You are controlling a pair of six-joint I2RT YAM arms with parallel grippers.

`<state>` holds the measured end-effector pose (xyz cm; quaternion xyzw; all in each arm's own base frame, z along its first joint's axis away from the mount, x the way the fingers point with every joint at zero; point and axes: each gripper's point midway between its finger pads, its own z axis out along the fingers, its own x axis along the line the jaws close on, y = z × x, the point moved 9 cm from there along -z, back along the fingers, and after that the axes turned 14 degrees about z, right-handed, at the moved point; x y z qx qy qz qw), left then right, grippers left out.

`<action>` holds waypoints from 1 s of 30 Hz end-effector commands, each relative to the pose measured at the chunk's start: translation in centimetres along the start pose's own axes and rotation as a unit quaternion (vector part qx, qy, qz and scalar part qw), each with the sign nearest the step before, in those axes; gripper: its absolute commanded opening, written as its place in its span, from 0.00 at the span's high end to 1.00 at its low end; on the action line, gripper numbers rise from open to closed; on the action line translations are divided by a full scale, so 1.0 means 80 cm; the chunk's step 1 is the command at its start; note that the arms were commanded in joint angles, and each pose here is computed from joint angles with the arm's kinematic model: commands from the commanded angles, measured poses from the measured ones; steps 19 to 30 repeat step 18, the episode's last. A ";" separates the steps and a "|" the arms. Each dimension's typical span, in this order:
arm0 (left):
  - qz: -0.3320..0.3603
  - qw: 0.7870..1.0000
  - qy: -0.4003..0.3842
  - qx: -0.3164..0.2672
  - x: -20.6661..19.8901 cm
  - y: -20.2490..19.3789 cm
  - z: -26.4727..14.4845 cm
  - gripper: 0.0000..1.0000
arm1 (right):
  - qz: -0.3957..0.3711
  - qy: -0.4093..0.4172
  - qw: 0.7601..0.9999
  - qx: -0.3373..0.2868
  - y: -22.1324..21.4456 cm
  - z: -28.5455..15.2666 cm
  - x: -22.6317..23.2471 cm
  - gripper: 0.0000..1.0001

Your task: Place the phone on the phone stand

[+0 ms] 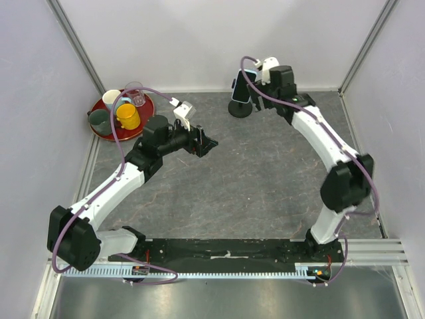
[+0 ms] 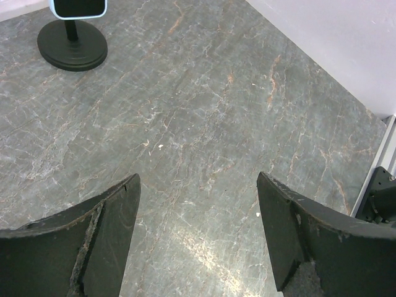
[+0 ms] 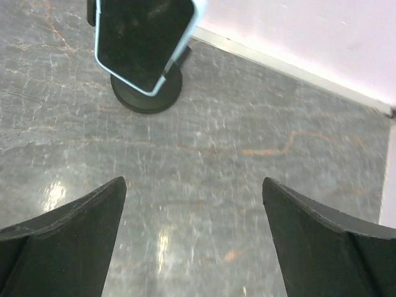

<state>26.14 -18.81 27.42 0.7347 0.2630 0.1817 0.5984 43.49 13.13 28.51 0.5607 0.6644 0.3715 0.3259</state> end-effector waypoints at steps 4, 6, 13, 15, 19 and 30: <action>-0.001 0.999 -0.013 -0.038 -0.009 0.023 -0.012 0.18 | 0.113 -0.090 0.989 -0.033 -0.021 -0.147 -0.033 0.02; 0.001 0.999 -0.012 -0.043 -0.011 0.026 -0.016 0.18 | 0.128 -0.089 0.987 -0.027 -0.031 -0.172 -0.036 0.02; 0.020 0.998 0.009 -0.066 -0.013 0.038 -0.031 0.18 | 0.195 -0.023 0.961 -0.193 -0.003 -0.334 -0.053 0.02; 0.037 0.997 0.018 -0.071 -0.016 0.042 -0.036 0.18 | 0.207 -0.022 0.949 -0.238 0.009 -0.371 -0.060 0.02; 0.044 0.994 0.041 -0.095 -0.023 0.062 -0.054 0.18 | 0.212 -0.015 0.923 -0.322 0.029 -0.442 -0.074 0.02; 0.044 0.994 0.041 -0.095 -0.023 0.062 -0.054 0.18 | 0.212 -0.015 0.923 -0.322 0.029 -0.442 -0.074 0.02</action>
